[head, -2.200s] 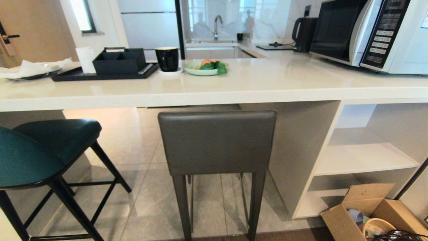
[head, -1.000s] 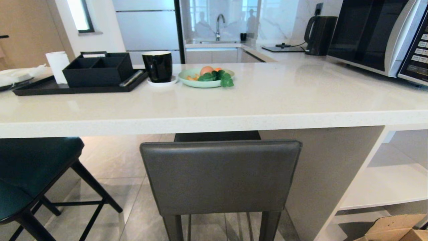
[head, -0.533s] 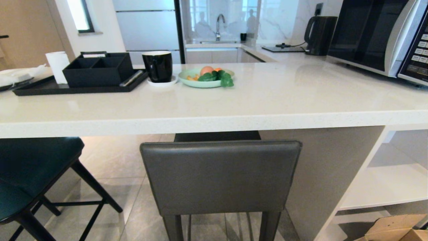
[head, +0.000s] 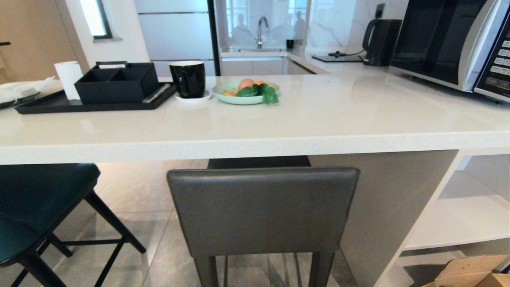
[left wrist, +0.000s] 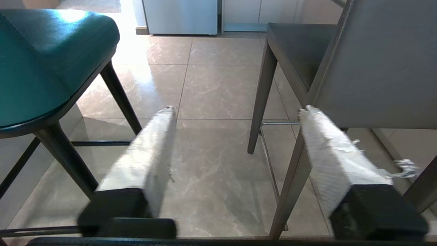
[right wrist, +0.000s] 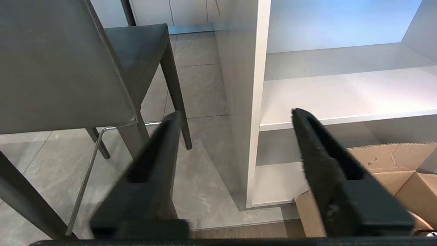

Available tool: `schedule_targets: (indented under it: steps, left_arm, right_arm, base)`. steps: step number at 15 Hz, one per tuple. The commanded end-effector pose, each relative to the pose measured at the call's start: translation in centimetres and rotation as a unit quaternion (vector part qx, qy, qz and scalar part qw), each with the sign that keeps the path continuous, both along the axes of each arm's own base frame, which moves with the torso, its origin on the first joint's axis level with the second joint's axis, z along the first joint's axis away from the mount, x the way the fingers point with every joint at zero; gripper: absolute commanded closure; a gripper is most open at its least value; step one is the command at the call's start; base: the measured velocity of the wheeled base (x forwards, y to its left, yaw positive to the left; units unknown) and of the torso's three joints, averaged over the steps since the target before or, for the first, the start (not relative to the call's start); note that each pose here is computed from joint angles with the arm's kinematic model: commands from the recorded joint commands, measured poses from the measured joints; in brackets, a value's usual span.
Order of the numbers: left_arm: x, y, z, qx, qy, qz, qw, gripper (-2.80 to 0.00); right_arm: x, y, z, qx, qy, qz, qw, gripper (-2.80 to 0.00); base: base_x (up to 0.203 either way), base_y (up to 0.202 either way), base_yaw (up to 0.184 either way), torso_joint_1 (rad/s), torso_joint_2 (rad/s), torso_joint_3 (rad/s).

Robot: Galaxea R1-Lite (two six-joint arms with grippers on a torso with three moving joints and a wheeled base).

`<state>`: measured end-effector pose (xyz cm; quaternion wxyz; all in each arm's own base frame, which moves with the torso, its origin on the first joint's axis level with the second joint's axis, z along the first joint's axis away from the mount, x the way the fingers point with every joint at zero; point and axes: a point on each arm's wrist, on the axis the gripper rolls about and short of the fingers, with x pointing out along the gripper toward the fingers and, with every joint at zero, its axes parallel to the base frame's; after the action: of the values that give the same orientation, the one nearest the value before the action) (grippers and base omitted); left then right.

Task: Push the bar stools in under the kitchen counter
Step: Pull the gray chair out from under the dining table

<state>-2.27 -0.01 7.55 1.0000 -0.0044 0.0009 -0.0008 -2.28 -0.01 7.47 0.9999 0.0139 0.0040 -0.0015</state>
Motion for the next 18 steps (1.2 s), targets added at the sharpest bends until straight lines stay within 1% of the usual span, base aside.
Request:
schedule_targets:
  steps: [1, 6, 7, 8, 9, 10, 11, 12, 13, 15, 16, 18]
  left_arm:
    - [0.0, 0.0, 0.0, 0.000, 0.000, 0.000, 1.0000, -2.80]
    - [0.0, 0.0, 0.0, 0.003, -0.001, 0.001, 1.0000, -2.80]
    - [0.0, 0.0, 0.0, 0.015, -0.002, 0.000, 0.9999, -2.80]
    - [0.0, 0.0, 0.0, 0.016, -0.001, 0.001, 0.9999, -2.80]
    - [0.0, 0.0, 0.0, 0.016, -0.001, 0.001, 0.9999, -2.80]
    - [0.0, 0.0, 0.3, 0.025, -0.016, -0.003, 0.9996, -2.80]
    - [-0.1, -0.1, 0.8, 0.028, -0.033, -0.020, 0.9989, -2.80]
    - [-0.4, -0.2, 2.1, 0.024, -0.049, -0.049, 0.9973, -2.80]
    - [-0.5, -0.3, 3.7, 0.016, -0.047, -0.069, 0.9964, -2.80]
    - [0.8, -0.4, 6.6, -0.017, -0.005, -0.094, 0.9954, -2.80]
    - [1.9, -0.4, 7.6, -0.030, 0.010, -0.108, 0.9936, -2.80]
    - [4.2, -0.6, 8.7, -0.045, 0.023, -0.143, 0.9885, -2.80]
  right_arm:
    - [0.0, 0.0, 0.0, 0.000, 0.001, 0.000, 1.000, -2.80]
    - [0.0, 0.0, 0.0, -0.001, 0.001, 0.000, 1.000, -2.80]
    - [0.0, 0.0, 0.0, -0.001, 0.001, 0.000, 1.000, -2.80]
    - [0.0, 0.0, 0.0, -0.008, -0.001, 0.003, 1.000, -2.80]
    - [0.0, 0.0, 0.1, -0.029, -0.002, 0.007, 1.000, -2.80]
    - [-0.1, 0.1, 0.5, -0.039, -0.001, 0.017, 0.999, -2.80]
    - [0.0, 0.1, 1.7, -0.038, 0.000, 0.027, 0.999, -2.80]
    - [0.2, 0.1, 3.1, -0.032, 0.005, 0.035, 0.999, -2.80]
    - [0.7, 0.1, 4.5, -0.025, 0.015, 0.045, 0.999, -2.80]
    - [2.3, 0.2, 6.5, -0.020, 0.048, 0.066, 0.997, -2.80]
    - [3.3, 0.3, 7.0, -0.020, 0.059, 0.074, 0.995, -2.80]
    - [5.7, 0.6, 7.9, -0.020, 0.070, 0.103, 0.992, -2.80]
  base:
    - [0.000, 0.000, 0.000, 0.000, 0.00, 0.000]
    - [0.000, 0.000, 0.000, 0.000, 0.00, 0.000]
    - [0.000, 0.000, 0.000, 0.000, 0.00, 0.000]
    - [0.000, 0.000, 0.000, 0.000, 0.00, 0.000]
    - [0.000, 0.000, 0.000, 0.000, 0.00, 0.000]
    - [0.000, 0.000, 0.000, 0.000, 0.00, 0.000]
    - [0.000, 0.000, 0.000, 0.000, 0.00, 0.000]
    - [0.000, 0.000, 0.000, 0.000, 0.00, 0.000]
    - [0.000, 0.000, 0.000, 0.000, 0.00, 0.000]
    - [0.000, 0.000, 0.000, 0.000, 0.00, 0.000]
    - [0.000, 0.000, 0.000, 0.000, 0.00, 0.000]
    - [0.000, 0.000, 0.000, 0.000, 0.00, 0.000]
